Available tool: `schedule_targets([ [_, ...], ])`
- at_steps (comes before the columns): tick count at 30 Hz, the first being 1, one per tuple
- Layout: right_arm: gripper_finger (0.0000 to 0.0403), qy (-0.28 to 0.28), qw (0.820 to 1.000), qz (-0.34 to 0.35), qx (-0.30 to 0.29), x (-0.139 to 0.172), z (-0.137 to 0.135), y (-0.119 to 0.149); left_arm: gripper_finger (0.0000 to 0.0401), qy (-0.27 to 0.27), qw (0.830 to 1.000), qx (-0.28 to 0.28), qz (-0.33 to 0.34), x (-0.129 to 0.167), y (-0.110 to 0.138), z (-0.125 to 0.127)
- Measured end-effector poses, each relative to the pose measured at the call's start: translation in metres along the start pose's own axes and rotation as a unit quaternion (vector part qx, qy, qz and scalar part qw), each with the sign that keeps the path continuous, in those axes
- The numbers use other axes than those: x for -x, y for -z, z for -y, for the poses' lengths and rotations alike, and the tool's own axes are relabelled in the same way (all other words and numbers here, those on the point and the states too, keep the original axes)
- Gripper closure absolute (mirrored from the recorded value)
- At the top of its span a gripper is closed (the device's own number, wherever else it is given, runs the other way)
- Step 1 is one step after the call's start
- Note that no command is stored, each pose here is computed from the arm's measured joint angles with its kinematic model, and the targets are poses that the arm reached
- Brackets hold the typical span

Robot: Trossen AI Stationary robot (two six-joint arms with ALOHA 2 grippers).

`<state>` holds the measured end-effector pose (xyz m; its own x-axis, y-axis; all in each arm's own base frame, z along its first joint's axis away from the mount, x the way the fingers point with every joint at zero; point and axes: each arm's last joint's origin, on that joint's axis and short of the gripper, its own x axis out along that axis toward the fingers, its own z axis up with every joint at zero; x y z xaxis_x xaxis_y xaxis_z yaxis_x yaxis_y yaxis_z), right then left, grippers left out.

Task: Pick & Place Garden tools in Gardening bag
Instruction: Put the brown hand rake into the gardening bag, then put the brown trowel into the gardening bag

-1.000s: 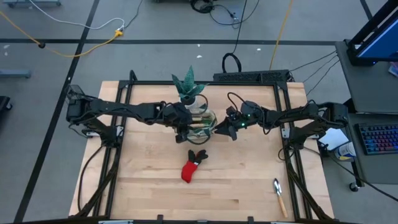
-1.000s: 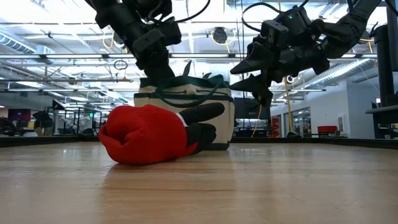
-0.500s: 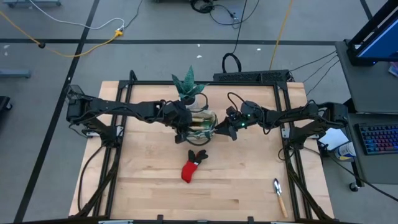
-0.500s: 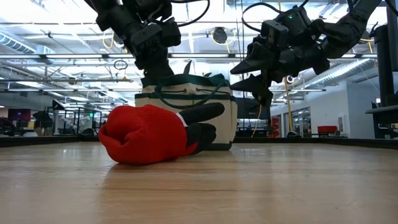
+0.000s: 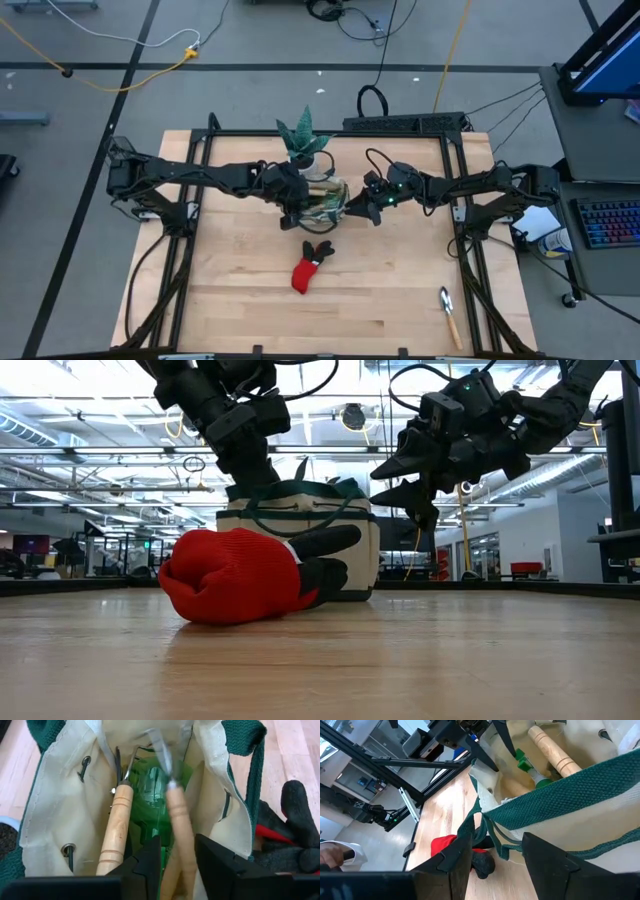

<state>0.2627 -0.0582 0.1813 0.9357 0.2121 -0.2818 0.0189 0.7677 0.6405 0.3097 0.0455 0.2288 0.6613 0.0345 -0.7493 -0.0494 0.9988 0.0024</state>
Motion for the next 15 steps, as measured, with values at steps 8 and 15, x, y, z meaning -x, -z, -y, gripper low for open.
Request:
schedule_targets([
  [8, 0.0236, 0.000, 1.000, 0.000, 0.000, 0.0000, 0.0000, 0.0000, 0.0255, 0.000, 1.000, -0.003, 0.000, 0.0000, -0.0001, 0.0000],
  [15, 0.0236, 0.000, 1.000, 0.000, 0.000, 0.0000, -0.0001, -0.0001, 0.0254, -0.013, 1.000, -0.003, 0.001, 0.0000, -0.0003, -0.0008],
])
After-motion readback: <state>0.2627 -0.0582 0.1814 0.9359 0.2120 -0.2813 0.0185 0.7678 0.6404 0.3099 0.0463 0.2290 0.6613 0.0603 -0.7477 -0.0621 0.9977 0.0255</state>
